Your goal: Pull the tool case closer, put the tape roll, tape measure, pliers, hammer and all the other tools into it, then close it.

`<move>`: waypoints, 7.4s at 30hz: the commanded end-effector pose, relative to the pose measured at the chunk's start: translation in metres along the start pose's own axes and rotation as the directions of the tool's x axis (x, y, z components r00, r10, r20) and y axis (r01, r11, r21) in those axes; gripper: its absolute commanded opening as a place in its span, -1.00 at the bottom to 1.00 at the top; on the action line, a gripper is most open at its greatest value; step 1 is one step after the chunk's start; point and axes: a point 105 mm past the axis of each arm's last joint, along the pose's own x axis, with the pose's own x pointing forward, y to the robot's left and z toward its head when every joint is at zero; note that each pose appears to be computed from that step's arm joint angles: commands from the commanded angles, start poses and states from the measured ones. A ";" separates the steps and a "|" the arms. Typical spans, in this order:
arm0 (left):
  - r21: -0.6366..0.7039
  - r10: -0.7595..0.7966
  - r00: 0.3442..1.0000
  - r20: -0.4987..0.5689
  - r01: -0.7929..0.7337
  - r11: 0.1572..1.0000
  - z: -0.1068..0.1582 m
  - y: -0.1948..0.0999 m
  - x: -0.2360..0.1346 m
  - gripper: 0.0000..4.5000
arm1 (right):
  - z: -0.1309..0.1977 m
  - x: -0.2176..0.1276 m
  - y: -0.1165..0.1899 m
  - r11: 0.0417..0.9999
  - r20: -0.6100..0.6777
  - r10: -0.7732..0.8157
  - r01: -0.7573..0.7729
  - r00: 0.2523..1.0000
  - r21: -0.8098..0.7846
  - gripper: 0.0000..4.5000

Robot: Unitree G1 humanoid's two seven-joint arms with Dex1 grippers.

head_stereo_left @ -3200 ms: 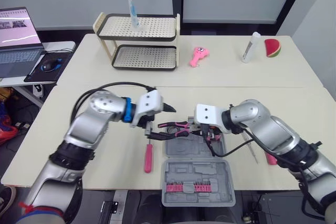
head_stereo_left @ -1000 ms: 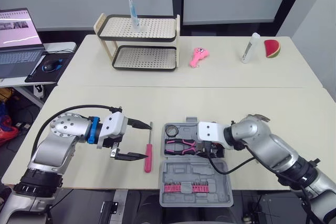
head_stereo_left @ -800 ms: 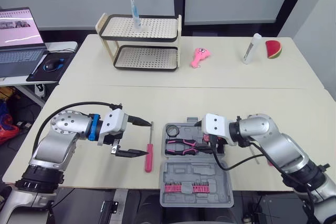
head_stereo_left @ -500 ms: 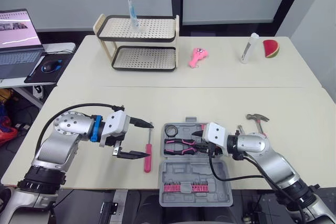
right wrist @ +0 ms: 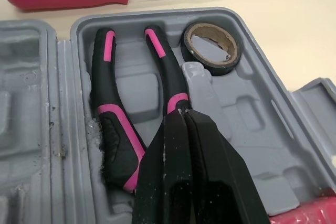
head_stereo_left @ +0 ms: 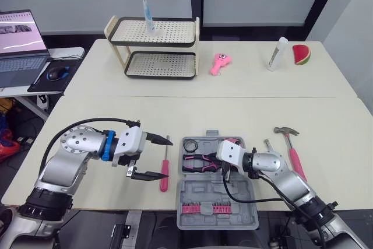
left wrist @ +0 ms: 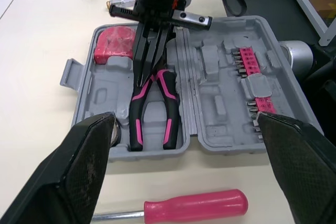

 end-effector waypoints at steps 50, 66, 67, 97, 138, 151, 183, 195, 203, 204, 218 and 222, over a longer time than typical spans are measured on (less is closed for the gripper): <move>-0.161 0.402 0.879 -0.257 -0.449 0.879 -0.067 -0.001 -0.112 0.72 | -0.079 -0.255 -0.077 0.973 -0.298 -0.191 0.221 0.935 0.072 1.00; -0.066 0.147 0.972 -0.181 -0.161 0.985 -0.054 -0.021 0.033 -1.00 | -0.036 -0.136 -0.013 0.980 -0.304 0.155 -0.184 0.940 -0.070 -0.58; -0.074 0.143 0.971 -0.193 -0.160 0.984 -0.056 -0.021 0.036 -1.00 | -0.035 -0.134 -0.012 0.979 -0.307 0.157 -0.188 0.939 -0.076 -0.65; -0.118 0.071 0.961 -0.268 -0.106 0.987 -0.065 -0.030 0.084 -1.00 | -0.048 -0.085 0.016 0.966 -0.312 0.198 -0.240 0.929 -0.101 -0.99; 0.094 0.177 0.956 -0.235 -0.159 0.983 -0.057 0.050 0.098 -1.00 | -0.050 -0.073 -0.049 0.987 -0.289 0.032 -0.075 0.957 -0.140 -0.99; 0.132 0.169 0.959 -0.229 -0.142 0.981 -0.054 0.055 0.105 -1.00 | -0.048 -0.074 -0.056 0.987 -0.288 -0.003 -0.044 0.958 -0.154 -0.99; 0.205 0.163 0.945 -0.283 -0.106 0.973 -0.057 0.053 0.086 -1.00 | -0.061 -0.091 -0.062 0.987 -0.348 -0.031 -0.025 0.937 -0.157 -0.99; 0.075 0.348 0.907 -0.237 -0.340 0.938 -0.035 0.059 -0.004 -1.00 | -0.026 -0.169 -0.086 0.987 -0.219 -0.152 0.161 0.964 0.022 -0.99; -0.242 0.672 0.730 -0.124 -0.679 0.693 -0.044 0.054 -0.100 -0.18 | -0.024 -0.253 -0.105 0.893 -0.182 -0.403 0.429 0.897 0.135 -0.41; -0.248 0.696 0.698 -0.170 -0.713 0.655 -0.056 0.047 -0.112 -0.07 | -0.031 -0.267 -0.108 0.860 -0.193 -0.456 0.486 0.869 0.157 -0.35; -0.288 0.801 0.529 -0.278 -0.842 0.456 -0.096 0.025 -0.139 1.00 | -0.097 -0.321 -0.111 0.620 -0.315 -0.693 0.759 0.648 0.196 0.99; -0.279 0.803 0.526 -0.280 -0.845 0.456 -0.095 0.027 -0.137 1.00 | -0.102 -0.320 -0.112 0.609 -0.320 -0.703 0.770 0.635 0.191 0.99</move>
